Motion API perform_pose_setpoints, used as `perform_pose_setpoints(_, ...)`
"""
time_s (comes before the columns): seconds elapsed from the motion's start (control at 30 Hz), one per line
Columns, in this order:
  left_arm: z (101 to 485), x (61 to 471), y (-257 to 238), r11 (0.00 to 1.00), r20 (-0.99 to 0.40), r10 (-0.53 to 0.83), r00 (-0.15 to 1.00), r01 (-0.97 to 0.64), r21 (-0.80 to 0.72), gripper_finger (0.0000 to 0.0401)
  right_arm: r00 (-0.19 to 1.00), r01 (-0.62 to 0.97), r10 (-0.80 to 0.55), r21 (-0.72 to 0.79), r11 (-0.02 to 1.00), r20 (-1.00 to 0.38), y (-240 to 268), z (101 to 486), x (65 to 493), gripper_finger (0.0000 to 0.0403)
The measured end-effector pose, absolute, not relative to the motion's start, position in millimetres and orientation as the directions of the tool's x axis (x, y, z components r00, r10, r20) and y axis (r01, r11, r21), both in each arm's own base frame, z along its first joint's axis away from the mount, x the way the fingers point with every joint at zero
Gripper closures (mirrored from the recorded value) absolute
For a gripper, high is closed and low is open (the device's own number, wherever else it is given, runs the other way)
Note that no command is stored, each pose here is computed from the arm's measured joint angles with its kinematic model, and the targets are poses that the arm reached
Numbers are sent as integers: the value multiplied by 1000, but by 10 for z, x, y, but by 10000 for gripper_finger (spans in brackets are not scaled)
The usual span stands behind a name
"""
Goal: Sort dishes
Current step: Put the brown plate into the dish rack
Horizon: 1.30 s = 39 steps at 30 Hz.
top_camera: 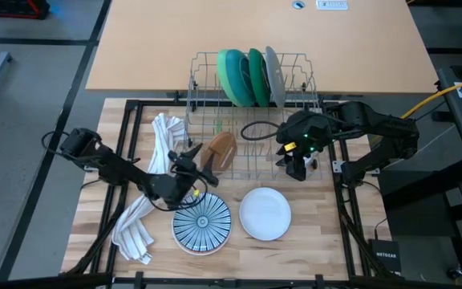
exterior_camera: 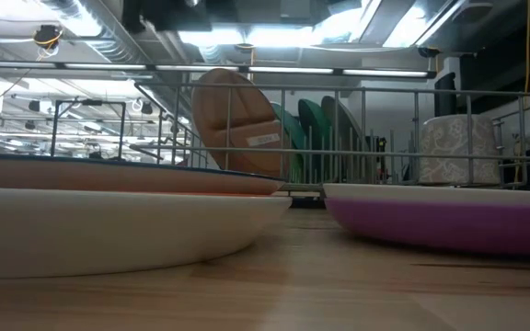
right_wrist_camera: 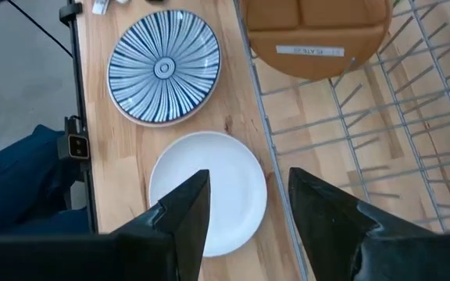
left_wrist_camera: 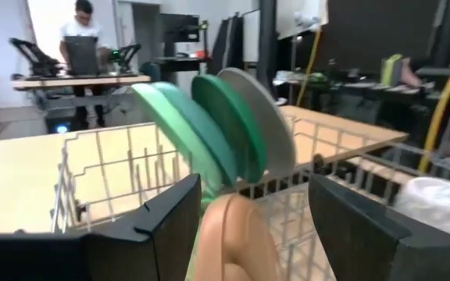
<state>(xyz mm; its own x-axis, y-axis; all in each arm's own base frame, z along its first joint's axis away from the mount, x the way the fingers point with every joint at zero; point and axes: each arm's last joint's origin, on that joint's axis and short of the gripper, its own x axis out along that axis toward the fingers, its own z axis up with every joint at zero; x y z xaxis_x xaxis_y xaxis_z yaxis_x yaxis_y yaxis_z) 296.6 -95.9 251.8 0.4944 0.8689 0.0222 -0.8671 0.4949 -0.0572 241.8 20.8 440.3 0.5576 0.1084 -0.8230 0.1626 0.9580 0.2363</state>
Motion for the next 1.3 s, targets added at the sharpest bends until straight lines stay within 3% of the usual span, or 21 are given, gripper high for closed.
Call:
perform_pose_setpoints(0.27, 2683, 2678, -1293, 592, 12, 800, 600, -791, 154, 179, 525, 144, 158, 271, 952, -836, 221, 4388, 2391, 224)
perform_pose_setpoints(0.43, 2564, 2569, -1443, 629, -9, 765, 644, -745, 220, 212, 525, 140, 166, 277, 951, -835, 223, 4389, 2392, 224)
perform_pose_setpoints(0.63, 2336, 2510, -1432, 655, -48, 749, 660, -729, 200, 246, 526, 140, 166, 277, 951, -834, 223, 4389, 2392, 224)
perform_pose_setpoints(0.9, 2088, 2534, -1179, 721, -237, 688, 686, -682, 121, 262, 527, 139, 166, 277, 951, -833, 223, 4390, 2393, 224)
perform_pose_setpoints(1.3, 2286, 2500, -923, 697, -257, 708, 658, -711, 99, 279, 527, 134, 165, 273, 953, -833, 223, 4390, 2394, 223)
